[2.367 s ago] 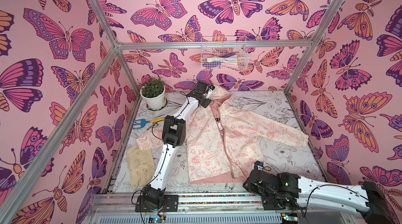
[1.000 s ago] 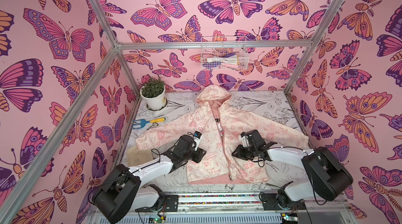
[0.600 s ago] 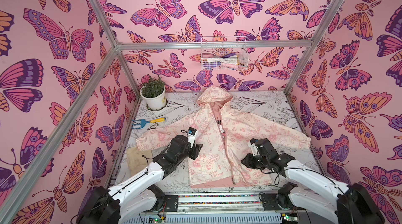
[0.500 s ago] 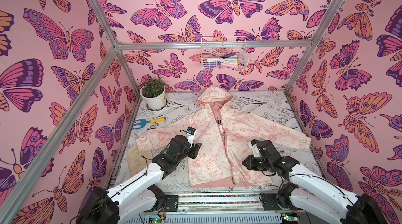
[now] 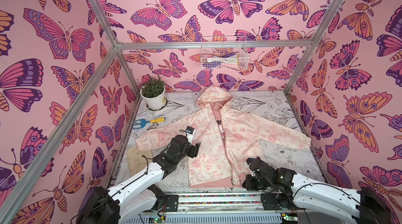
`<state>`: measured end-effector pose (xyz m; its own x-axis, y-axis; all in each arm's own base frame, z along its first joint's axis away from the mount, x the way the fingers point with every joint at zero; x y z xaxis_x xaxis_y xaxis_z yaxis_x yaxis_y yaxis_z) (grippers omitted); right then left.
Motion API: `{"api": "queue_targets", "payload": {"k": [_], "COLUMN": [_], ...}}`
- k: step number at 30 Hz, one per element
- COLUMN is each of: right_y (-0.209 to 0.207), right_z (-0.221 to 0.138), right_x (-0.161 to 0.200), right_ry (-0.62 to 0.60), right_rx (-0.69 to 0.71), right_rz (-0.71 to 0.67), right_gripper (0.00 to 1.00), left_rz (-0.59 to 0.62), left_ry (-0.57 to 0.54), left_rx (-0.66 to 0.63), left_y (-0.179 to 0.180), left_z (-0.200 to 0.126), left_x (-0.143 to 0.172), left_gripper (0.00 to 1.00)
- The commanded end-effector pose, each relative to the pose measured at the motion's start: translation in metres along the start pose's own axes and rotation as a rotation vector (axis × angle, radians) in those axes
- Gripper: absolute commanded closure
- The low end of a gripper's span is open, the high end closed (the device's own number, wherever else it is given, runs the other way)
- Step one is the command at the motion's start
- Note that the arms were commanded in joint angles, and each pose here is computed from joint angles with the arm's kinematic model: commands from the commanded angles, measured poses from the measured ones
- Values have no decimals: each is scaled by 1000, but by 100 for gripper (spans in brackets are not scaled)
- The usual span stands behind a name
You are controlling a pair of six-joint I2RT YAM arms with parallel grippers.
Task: Unzip the jacket
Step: Smooth out the jacket at the center of the board, then reset both arms
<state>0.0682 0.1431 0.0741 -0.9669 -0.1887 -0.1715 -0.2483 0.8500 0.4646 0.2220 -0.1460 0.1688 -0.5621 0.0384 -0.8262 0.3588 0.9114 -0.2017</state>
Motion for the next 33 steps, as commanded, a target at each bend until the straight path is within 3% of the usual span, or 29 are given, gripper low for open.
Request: {"api": "queue_targets", "payload": {"k": [1, 5, 7, 12, 15, 19, 22, 23, 25, 28, 30, 31, 32, 33], "right_y": [-24, -5, 6, 22, 17, -21, -63, -78, -114, -149, -151, -146, -150, -154], "right_z": [-11, -34, -41, -52, -80, -128, -149, -151, -150, -129, -125, -120, -113, -109], "right_x": [17, -10, -28, -76, -122, -176, -191, -192, -200, -209, -214, -217, -219, -222], "right_ry": [75, -53, -109, -239, -468, -915, -1249, -1297, -1220, -1007, -1065, -1035, -1021, -1086], "right_rx": [201, 212, 187, 181, 308, 475, 616, 672, 795, 956, 1002, 978, 933, 914], "right_rz": [28, -56, -93, -196, -278, -207, -168, -142, -52, -8, -42, -112, -120, -118], "right_gripper": [97, 98, 97, 94, 91, 79, 60, 58, 53, 52, 54, 54, 56, 56], "left_rz": [33, 35, 19, -13, 27, 29, -144, -222, -384, -494, -475, -478, -507, -510], "left_ry": [-28, -59, -93, -217, -368, -641, -719, -725, -755, -741, -677, -655, -684, -695], "left_rx": [-52, -138, -238, -404, -404, -458, -582, -612, -651, -677, -658, -656, -643, -627], "left_y": [7, 16, 26, 45, 48, 68, 111, 126, 158, 190, 201, 206, 209, 210], "left_z": [-5, -12, -16, -30, -38, -58, -72, -74, -75, -63, -47, -40, -39, -35], "left_x": [2, -3, -8, -23, -36, -55, -63, -61, -54, -38, -28, -22, -19, -15], "left_gripper": [22, 13, 1, 2, 1, 0, 0, 0, 0, 0, 1, 1, 2, 2]}}
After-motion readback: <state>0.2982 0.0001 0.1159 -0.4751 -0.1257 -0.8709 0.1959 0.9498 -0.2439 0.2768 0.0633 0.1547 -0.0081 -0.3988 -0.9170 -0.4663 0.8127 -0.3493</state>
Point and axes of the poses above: each gripper's point midway between its finger pads, its own z axis out along the fingers, its own y axis along the line the jaws close on, x = y × z, the point moved 7 cm from there along -z, back along the fingers, and after that the axes turned 10 degrees about -z, right-handed, at the moved point
